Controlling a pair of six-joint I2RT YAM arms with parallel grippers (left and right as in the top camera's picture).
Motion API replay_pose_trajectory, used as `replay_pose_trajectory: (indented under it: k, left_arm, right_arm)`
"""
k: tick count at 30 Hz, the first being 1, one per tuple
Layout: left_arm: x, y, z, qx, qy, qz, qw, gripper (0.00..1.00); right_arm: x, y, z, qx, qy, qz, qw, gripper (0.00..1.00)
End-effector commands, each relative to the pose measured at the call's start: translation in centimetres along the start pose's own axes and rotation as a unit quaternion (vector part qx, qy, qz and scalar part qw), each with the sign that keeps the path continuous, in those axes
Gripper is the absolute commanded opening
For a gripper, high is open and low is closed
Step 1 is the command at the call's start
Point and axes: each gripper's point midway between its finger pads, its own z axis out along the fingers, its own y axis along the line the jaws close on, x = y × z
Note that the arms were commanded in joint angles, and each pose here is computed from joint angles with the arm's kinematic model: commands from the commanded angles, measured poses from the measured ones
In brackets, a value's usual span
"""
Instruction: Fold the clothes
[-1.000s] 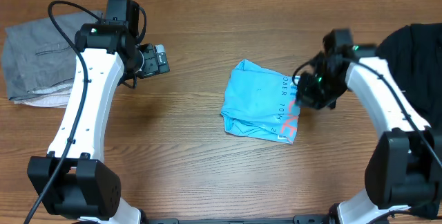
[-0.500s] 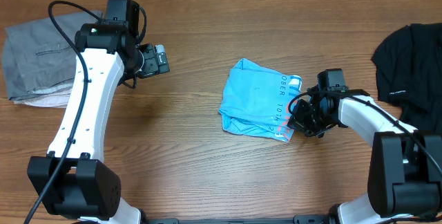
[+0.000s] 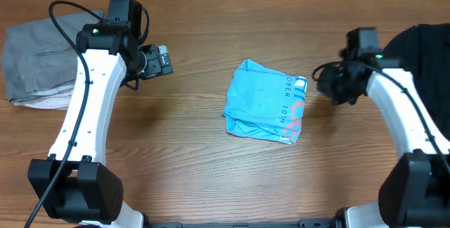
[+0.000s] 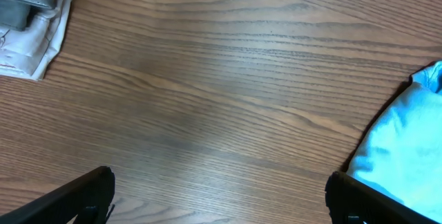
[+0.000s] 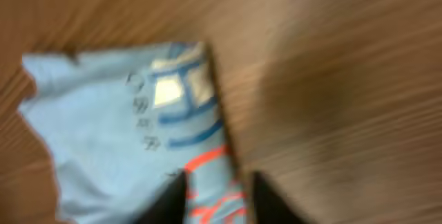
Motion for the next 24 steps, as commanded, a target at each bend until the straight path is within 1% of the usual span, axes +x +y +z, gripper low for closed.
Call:
replay_pose_trajectory:
  k: [1, 17, 22, 23, 24]
  left_arm:
    - [-0.3, 0.0, -0.6, -0.001, -0.011, -0.002, 1.000, 1.00]
    - [-0.6, -0.1, -0.6, 0.001, -0.016, -0.003, 1.000, 1.00]
    - [-3.0, -1.2, -0.8, 0.026, -0.065, -0.004, 0.998, 1.00]
    - [-2.9, -2.0, -0.9, 0.047, -0.059, -0.002, 0.997, 1.00]
    - [-2.4, -3.0, -1.0, 0.077, -0.047, 0.000, 0.996, 0.96]
  right_arm:
    - [-2.8, -4.2, -1.8, 0.096, -0.066, 0.014, 0.993, 1.00]
    - [-3.0, -4.7, -1.9, 0.105, -0.070, 0.018, 0.992, 1.00]
    - [-3.0, -4.7, -1.9, 0.105, -0.070, 0.018, 0.992, 1.00]
    - [-3.0, -4.7, -1.9, 0.105, -0.070, 0.018, 0.992, 1.00]
    - [-3.0, -4.7, -1.9, 0.105, -0.070, 0.018, 0.992, 1.00]
